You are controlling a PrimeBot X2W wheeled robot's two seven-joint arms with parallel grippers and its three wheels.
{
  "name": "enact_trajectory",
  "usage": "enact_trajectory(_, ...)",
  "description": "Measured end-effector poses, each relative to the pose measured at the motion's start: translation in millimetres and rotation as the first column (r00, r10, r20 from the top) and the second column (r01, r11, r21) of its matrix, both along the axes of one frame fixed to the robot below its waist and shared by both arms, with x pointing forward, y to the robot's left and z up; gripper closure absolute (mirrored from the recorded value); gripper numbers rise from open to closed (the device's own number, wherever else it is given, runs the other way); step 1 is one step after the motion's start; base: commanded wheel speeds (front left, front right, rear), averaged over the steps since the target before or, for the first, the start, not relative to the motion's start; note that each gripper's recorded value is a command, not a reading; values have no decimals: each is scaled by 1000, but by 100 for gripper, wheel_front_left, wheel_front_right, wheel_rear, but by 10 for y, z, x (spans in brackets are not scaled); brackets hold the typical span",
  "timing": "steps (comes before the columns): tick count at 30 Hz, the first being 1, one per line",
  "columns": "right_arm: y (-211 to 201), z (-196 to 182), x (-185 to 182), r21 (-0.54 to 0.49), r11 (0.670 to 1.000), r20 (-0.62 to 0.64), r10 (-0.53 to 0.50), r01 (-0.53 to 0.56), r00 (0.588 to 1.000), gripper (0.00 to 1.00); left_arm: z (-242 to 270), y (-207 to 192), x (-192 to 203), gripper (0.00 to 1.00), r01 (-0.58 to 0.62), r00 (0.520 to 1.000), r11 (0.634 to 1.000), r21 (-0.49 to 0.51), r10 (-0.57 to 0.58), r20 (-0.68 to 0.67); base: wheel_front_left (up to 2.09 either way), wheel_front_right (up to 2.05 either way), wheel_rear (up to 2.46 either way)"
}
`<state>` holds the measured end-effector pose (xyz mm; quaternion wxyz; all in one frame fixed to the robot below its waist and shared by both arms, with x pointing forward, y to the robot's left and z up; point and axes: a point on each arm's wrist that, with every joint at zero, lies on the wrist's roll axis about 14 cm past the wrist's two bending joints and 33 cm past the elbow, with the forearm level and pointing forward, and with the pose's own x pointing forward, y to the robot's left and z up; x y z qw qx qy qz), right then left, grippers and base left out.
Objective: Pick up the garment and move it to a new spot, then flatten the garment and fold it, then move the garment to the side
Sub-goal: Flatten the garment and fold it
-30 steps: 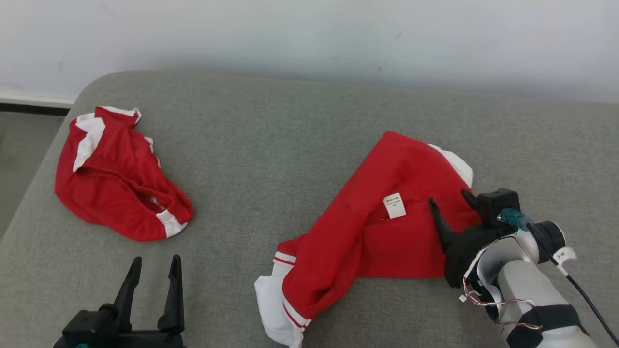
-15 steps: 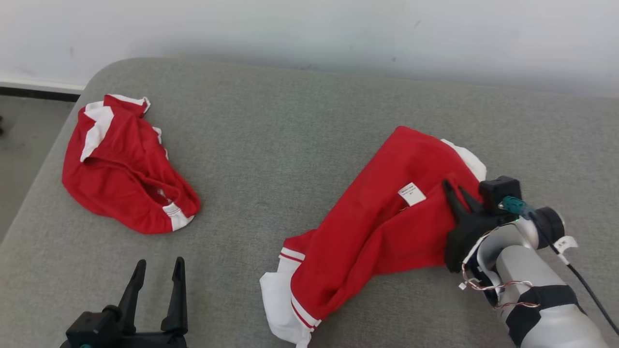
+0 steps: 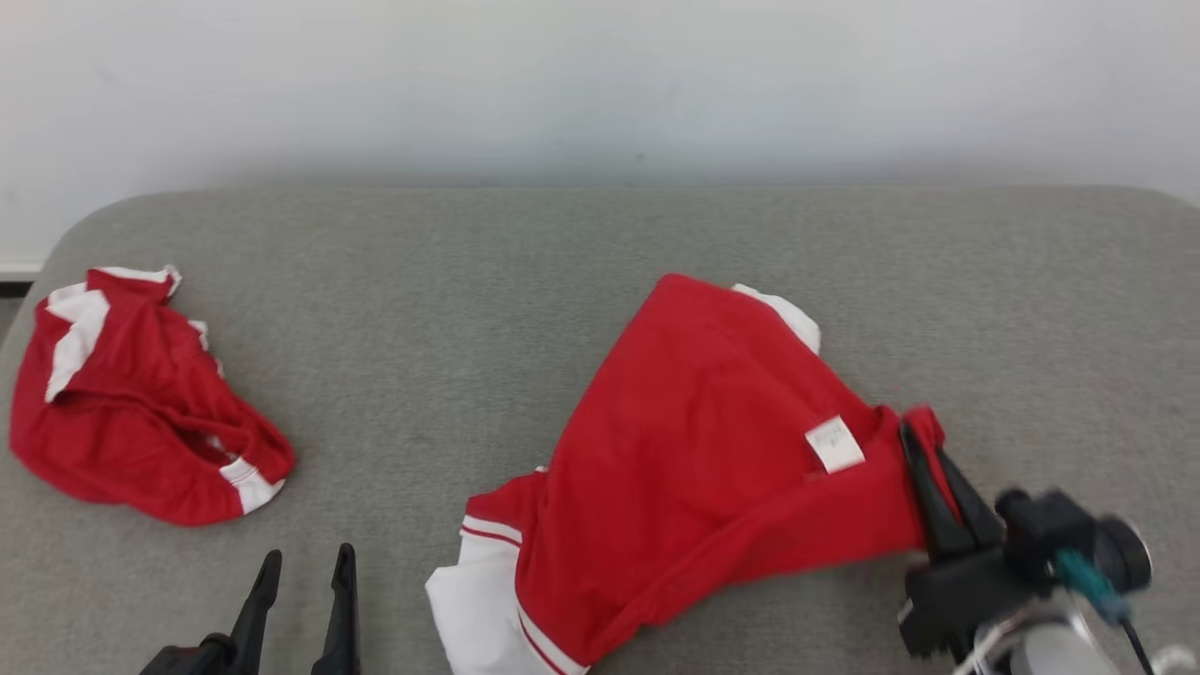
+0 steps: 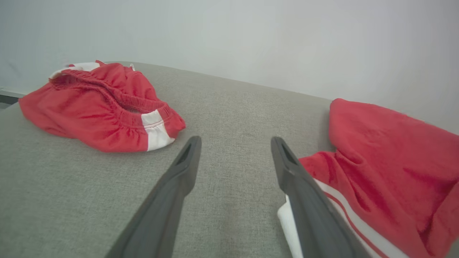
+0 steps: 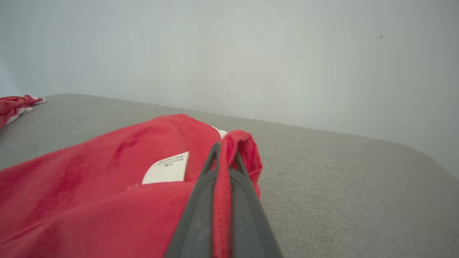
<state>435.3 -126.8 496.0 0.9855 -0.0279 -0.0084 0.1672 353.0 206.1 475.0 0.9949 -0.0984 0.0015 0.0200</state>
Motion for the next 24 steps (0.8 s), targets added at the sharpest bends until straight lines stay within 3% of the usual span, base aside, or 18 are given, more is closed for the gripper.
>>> enact_trajectory(6, -315, -231, -546, 46, 993, -60, -110, 112, 992, 100, -9, -182, 106, 0, 57, 998, 998, -5, -57, 0, 0, 0, 0)
enact_trajectory(7, -358, -269, -613, 56, 989, -73, -131, 135, 989, 82, -15, -209, 120, 0, 65, 998, 998, -5, -65, -2, 0, 0, 0)
enact_trajectory(8, -398, -297, -668, 67, 985, -84, -153, 158, 985, 0, -17, -233, 133, 0, 72, 997, 997, -6, -72, -2, 0, 0, 0)
enact_trajectory(16, -516, -70, -779, 138, 963, -23, -231, 232, 973, 0, 16, -264, 149, 0, 85, 996, 996, -5, -85, 8, 0, 0, 0)
enact_trajectory(24, -409, -18, -769, 151, 964, -7, -219, 217, 976, 0, 229, -170, 350, 0, 80, 994, 996, 32, -82, 70, 0, 0, 0)
